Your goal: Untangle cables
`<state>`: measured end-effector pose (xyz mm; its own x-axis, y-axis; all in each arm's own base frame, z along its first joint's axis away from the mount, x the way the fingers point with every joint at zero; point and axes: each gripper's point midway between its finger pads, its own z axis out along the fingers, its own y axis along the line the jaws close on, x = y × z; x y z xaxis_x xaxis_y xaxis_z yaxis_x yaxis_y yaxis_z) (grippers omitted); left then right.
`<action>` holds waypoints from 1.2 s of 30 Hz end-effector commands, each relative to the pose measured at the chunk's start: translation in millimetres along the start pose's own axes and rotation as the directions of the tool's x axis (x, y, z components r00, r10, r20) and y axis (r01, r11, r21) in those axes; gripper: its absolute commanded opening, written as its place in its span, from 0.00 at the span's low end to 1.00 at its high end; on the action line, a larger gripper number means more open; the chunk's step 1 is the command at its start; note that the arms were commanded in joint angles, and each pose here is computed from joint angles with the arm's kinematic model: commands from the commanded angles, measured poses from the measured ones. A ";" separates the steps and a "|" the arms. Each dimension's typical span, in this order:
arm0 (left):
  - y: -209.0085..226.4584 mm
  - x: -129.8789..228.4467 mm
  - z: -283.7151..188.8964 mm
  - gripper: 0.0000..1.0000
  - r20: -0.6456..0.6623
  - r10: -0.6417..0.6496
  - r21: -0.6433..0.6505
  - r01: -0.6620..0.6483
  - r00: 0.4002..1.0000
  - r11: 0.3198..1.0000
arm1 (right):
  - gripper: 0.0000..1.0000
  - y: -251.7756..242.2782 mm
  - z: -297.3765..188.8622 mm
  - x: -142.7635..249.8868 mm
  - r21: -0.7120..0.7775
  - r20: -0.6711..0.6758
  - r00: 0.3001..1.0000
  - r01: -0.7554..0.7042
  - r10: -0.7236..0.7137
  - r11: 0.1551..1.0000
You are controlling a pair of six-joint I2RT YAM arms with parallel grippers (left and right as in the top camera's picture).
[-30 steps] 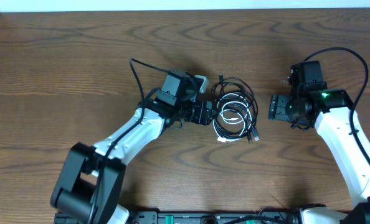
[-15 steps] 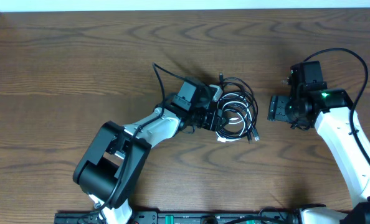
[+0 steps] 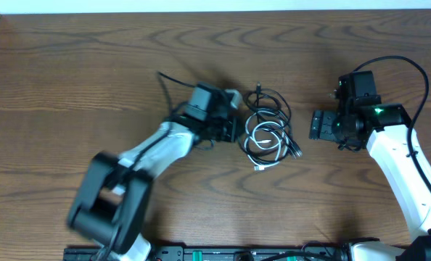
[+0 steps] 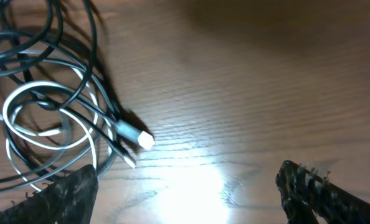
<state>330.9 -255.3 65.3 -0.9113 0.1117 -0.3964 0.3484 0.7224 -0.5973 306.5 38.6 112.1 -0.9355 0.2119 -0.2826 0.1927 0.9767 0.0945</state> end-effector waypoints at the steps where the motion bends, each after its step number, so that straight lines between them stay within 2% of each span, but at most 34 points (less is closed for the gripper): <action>1: -44.0 -48.1 -66.5 0.07 0.186 0.053 0.051 -0.064 0.981 0.997 | 0.89 26.4 -7.5 -4.4 -0.151 0.021 0.996 0.085 -0.083 0.985; 4: -79.2 -64.1 -111.6 0.08 0.305 0.119 0.078 -0.149 0.945 0.986 | 0.89 39.4 -10.0 -7.7 -0.220 0.040 0.993 0.113 -0.107 0.969; 11: -136.0 -77.0 -190.7 0.08 0.501 0.212 0.094 -0.297 0.839 0.950 | 0.89 42.3 -10.8 -12.0 -0.232 0.058 0.993 0.117 -0.107 0.966; 15: -162.8 -81.9 -223.0 0.08 0.570 0.196 0.137 -0.327 0.798 0.935 | 0.94 52.5 -13.7 -15.7 -0.284 0.079 0.990 0.138 -0.121 0.949; 19: -198.7 -83.0 -246.5 0.08 0.617 0.182 0.255 -0.414 0.766 0.874 | 0.97 80.6 -25.1 -20.0 -0.424 0.145 0.969 0.245 -0.202 0.872; 23: -207.8 -82.3 -247.2 0.08 0.612 0.179 0.304 -0.438 0.771 0.846 | 0.97 92.7 -32.0 -25.9 -0.477 0.191 0.958 0.283 -0.216 0.832; 29: -196.0 -78.4 -215.8 0.08 0.516 0.157 0.350 -0.374 0.842 0.859 | 0.99 105.8 -39.7 -24.3 -0.541 0.203 0.954 0.298 -0.221 0.786; 33: -206.1 -75.3 -203.4 0.08 0.487 0.174 0.406 -0.398 0.856 0.823 | 0.99 124.0 -49.5 -19.2 -0.606 0.227 0.941 0.337 -0.250 0.721; 36: -216.6 -75.4 -205.9 0.08 0.492 0.177 0.446 -0.421 0.852 0.790 | 0.99 130.4 -51.5 -18.7 -0.611 0.243 0.934 0.357 -0.262 0.707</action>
<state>293.6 -273.7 342.5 -0.6248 -0.1206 -0.7714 0.7143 0.3106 -0.6271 339.0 145.2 165.5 -0.8734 -0.0126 -0.4869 -0.3049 0.7937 0.5264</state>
